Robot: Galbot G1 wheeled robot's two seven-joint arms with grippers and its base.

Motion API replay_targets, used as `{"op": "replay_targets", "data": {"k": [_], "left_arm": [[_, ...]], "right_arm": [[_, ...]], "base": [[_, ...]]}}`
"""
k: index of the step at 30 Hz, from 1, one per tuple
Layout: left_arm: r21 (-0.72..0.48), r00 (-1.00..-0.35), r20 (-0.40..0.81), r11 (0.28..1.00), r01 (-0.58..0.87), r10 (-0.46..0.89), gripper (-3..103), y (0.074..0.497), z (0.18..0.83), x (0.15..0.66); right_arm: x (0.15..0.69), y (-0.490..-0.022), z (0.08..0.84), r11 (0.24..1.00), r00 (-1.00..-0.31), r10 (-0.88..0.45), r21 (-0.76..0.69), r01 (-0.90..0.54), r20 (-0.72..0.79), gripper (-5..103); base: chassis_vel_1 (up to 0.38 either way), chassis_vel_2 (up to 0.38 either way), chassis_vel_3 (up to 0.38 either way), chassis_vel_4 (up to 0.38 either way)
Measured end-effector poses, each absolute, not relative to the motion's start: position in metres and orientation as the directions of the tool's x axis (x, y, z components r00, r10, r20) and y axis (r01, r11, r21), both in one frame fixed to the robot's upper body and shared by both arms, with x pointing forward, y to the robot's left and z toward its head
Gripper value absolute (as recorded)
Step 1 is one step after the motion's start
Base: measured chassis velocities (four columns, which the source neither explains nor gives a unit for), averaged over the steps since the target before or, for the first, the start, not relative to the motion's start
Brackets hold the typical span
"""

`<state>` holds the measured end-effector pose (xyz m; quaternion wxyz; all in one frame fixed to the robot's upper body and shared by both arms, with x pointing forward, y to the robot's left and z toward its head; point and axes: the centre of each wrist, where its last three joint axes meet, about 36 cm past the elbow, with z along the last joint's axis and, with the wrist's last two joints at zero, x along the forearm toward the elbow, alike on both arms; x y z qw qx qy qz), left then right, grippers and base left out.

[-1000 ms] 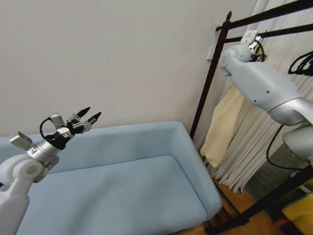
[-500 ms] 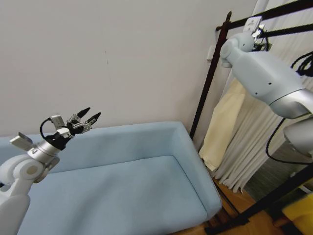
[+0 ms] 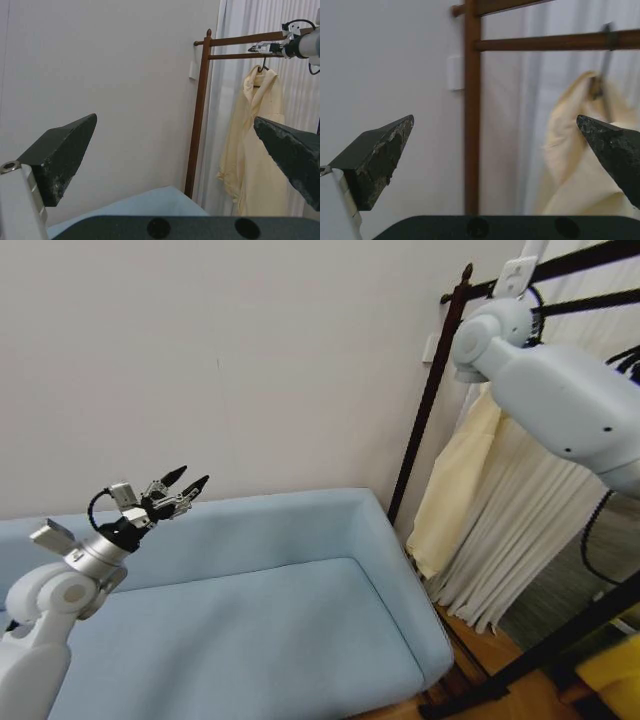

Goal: Pick up the clothes from the sofa and hang them on the clothes hanger.

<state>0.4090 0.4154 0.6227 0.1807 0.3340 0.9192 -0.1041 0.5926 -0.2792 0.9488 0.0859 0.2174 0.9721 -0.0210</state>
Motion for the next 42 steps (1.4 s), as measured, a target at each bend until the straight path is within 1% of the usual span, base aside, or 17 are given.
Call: {"op": "replay_targets", "data": {"k": [2, 4, 5, 6, 8, 9, 13, 14, 17, 19, 22, 28, 31, 32, 34, 38, 42], "left_arm": [[-0.085, -0.725, -0.390, 0.762, 0.642, 0.568, 100, 0.415, 0.614, 0.406], [-0.100, -0.738, -0.378, 0.767, 0.633, 0.560, 100, 0.414, 0.604, 0.402], [-0.100, -0.738, -0.378, 0.767, 0.633, 0.560, 100, 0.414, 0.604, 0.402], [-0.109, -0.745, -0.370, 0.771, 0.628, 0.555, 100, 0.412, 0.597, 0.398], [-0.123, -0.758, -0.363, 0.778, 0.616, 0.542, 100, 0.408, 0.589, 0.393], [-0.123, -0.758, -0.363, 0.778, 0.616, 0.542, 100, 0.408, 0.589, 0.393], [-0.152, -0.813, -0.350, 0.828, 0.539, 0.465, 100, 0.395, 0.571, 0.380], [-0.152, -0.813, -0.350, 0.828, 0.539, 0.465, 100, 0.395, 0.571, 0.380], [-0.166, -0.854, -0.326, 0.865, 0.474, 0.406, 100, 0.387, 0.557, 0.371], [-0.168, -0.866, -0.317, 0.876, 0.452, 0.386, 100, 0.384, 0.554, 0.369], [-0.187, -0.906, -0.295, 0.911, 0.366, 0.304, 100, 0.374, 0.541, 0.359], [-0.186, -0.932, -0.276, 0.938, 0.291, 0.234, 100, 0.359, 0.529, 0.342], [-0.147, -0.945, -0.265, 0.960, 0.237, 0.193, 100, 0.349, 0.519, 0.329], [-0.147, -0.945, -0.265, 0.960, 0.237, 0.193, 100, 0.349, 0.519, 0.329], [-0.140, -0.952, -0.255, 0.968, 0.208, 0.168, 100, 0.346, 0.513, 0.320], [-0.143, -0.958, -0.247, 0.972, 0.184, 0.145, 100, 0.342, 0.507, 0.315], [-0.139, -0.958, -0.246, 0.973, 0.186, 0.148, 100, 0.338, 0.506, 0.316]], "right_arm": [[0.577, -0.286, 0.930, 0.966, -0.955, 0.246, -0.044, 0.256, -0.164, 100], [0.567, -0.288, 0.912, 0.988, -0.980, 0.126, -0.065, 0.137, -0.157, 100], [0.567, -0.288, 0.912, 0.988, -0.980, 0.126, -0.065, 0.137, -0.157, 100], [0.561, -0.286, 0.899, 0.995, -0.986, 0.072, -0.060, 0.081, -0.150, 100], [0.551, -0.282, 0.879, 0.999, -0.990, 0.006, -0.051, 0.013, -0.139, 100], [0.551, -0.282, 0.879, 0.999, -0.990, 0.006, -0.051, 0.013, -0.139, 100], [0.516, -0.285, 0.826, 0.984, -0.982, -0.169, -0.079, -0.162, -0.089, 100], [0.516, -0.285, 0.826, 0.984, -0.982, -0.169, -0.079, -0.162, -0.089, 100], [0.486, -0.289, 0.784, 0.963, -0.964, -0.261, -0.086, -0.256, -0.054, 100], [0.480, -0.291, 0.775, 0.959, -0.961, -0.274, -0.084, -0.269, -0.047, 100], [0.457, -0.296, 0.735, 0.950, -0.953, -0.301, -0.101, -0.297, -0.025, 100], [0.430, -0.301, 0.693, 0.935, -0.944, -0.329, -0.146, -0.325, -0.009, 100], [0.400, -0.299, 0.659, 0.916, -0.929, -0.370, -0.164, -0.367, 0.012, 100], [0.400, -0.299, 0.659, 0.916, -0.929, -0.370, -0.164, -0.367, 0.012, 100], [0.386, -0.292, 0.635, 0.906, -0.925, -0.380, -0.196, -0.375, 0.012, 100], [0.390, -0.294, 0.616, 0.910, -0.929, -0.370, -0.205, -0.360, -0.007, 100], [0.415, -0.299, 0.617, 0.927, -0.940, -0.337, -0.193, -0.320, -0.061, 100]], "base": [[0.000, 0.000, 0.000, 0.000], [0.000, 0.000, 0.000, 0.000], [0.000, 0.000, 0.000, 0.000], [0.000, 0.000, 0.000, 0.000], [0.000, 0.000, 0.000, 0.000], [0.000, 0.000, 0.000, 0.000], [0.000, 0.000, 0.000, 0.000], [0.000, 0.000, 0.000, 0.000], [0.000, 0.000, 0.000, 0.000], [0.000, 0.000, 0.000, 0.000], [0.000, 0.000, 0.000, 0.000], [0.000, 0.000, 0.000, 0.000], [0.000, 0.000, 0.000, 0.000], [0.000, 0.000, 0.000, 0.000], [0.000, 0.000, 0.000, 0.000], [0.000, 0.000, 0.000, 0.000], [0.000, 0.000, 0.000, 0.000]]}}
